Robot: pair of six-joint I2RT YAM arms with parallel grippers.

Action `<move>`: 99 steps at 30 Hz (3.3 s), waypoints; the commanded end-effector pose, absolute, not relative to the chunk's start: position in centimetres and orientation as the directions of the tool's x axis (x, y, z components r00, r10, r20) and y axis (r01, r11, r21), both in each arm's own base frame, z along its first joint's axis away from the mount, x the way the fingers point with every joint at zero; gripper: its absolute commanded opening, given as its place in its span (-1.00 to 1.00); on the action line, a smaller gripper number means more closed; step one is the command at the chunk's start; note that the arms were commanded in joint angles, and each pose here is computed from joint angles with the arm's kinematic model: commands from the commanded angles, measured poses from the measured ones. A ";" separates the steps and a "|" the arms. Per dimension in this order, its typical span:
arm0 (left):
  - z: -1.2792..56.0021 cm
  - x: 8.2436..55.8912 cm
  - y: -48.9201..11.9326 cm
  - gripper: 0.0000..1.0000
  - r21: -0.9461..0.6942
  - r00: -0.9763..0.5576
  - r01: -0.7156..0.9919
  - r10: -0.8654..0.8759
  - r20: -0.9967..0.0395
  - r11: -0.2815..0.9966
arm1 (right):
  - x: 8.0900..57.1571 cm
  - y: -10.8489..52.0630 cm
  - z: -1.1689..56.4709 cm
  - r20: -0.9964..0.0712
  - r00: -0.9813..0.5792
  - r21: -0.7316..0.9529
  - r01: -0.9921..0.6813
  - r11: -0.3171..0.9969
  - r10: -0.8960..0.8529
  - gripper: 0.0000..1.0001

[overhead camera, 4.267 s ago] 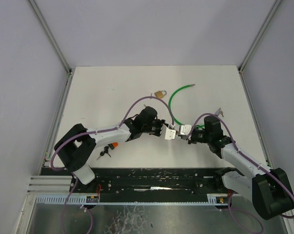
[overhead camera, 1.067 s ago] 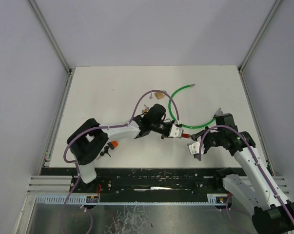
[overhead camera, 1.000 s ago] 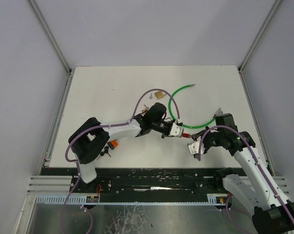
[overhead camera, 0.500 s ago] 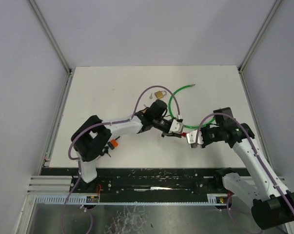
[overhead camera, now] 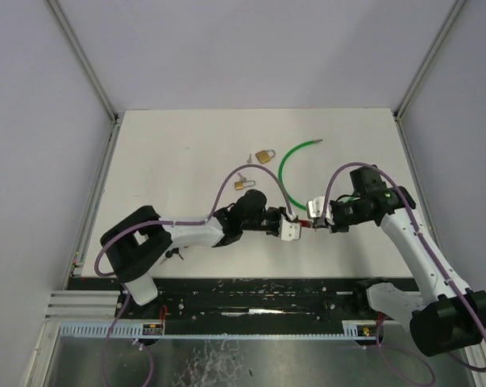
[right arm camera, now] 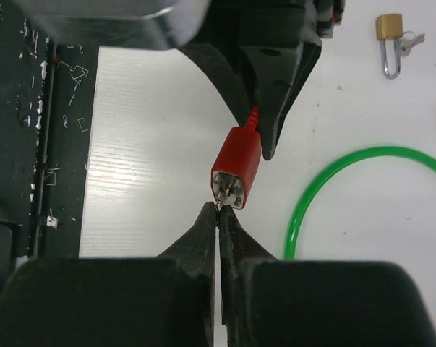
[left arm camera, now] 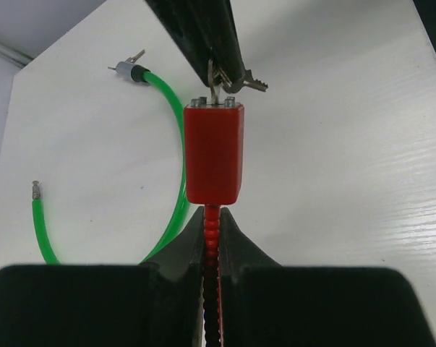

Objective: Lock with the key
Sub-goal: Lock the lock, then place the lock at the center of the board.

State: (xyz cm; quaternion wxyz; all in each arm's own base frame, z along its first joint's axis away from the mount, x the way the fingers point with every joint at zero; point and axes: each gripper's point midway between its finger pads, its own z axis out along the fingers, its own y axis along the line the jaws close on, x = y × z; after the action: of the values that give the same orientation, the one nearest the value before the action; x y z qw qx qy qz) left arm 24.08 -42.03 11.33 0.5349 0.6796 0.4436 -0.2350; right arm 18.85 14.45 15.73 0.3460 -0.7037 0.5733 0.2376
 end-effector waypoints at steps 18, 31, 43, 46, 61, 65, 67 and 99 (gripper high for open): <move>10.4 25.9 -41.5 -0.99 0.487 0.470 0.870 0.411 -0.781 -0.070 | 20.1 11.3 19.2 -0.382 0.440 -0.515 -0.832 -0.208 -0.813 -1.00; 13.5 23.4 -40.0 -0.99 0.400 0.422 0.905 0.201 -0.884 -0.142 | 17.9 12.1 20.8 -0.516 0.399 -0.471 -0.871 -0.139 -0.758 -1.00; 14.0 24.4 -40.3 -1.00 0.234 0.263 0.960 0.213 -0.941 -0.152 | 18.9 13.5 21.3 -0.631 0.313 -0.452 -0.892 0.009 -0.710 -1.00; 17.1 28.2 -38.8 -0.99 0.167 0.145 0.972 0.138 -0.980 0.163 | 19.9 14.8 21.3 -0.781 0.183 -0.355 -0.917 0.184 -0.597 -1.00; 17.5 43.1 -24.7 -1.00 -0.566 -0.382 0.444 -0.425 -0.821 0.694 | 24.9 16.0 21.3 -0.978 -0.174 0.099 -0.877 0.470 -0.117 -1.00; 14.7 45.9 -20.1 -1.00 -0.719 -0.447 0.235 -0.584 -0.678 0.654 | 25.2 16.3 20.6 -0.970 -0.219 0.149 -0.879 0.453 -0.107 -1.00; 13.1 46.7 -18.2 -1.00 -0.764 -0.461 0.129 -0.644 -0.610 0.632 | 25.3 16.2 20.2 -0.966 -0.232 0.157 -0.873 0.462 -0.112 -1.00; 15.2 42.8 -8.0 0.43 -0.772 -0.150 -0.034 -0.767 -0.624 0.635 | 24.0 16.0 18.9 -0.956 -0.274 0.194 -0.859 0.474 -0.105 -1.00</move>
State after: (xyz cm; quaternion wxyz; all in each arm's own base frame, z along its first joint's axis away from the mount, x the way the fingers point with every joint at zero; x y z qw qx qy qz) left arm 42.21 -7.70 8.22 0.4551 -0.3698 0.7696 -0.2526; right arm 24.08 15.84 18.00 0.4847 -0.3404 0.7140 0.3732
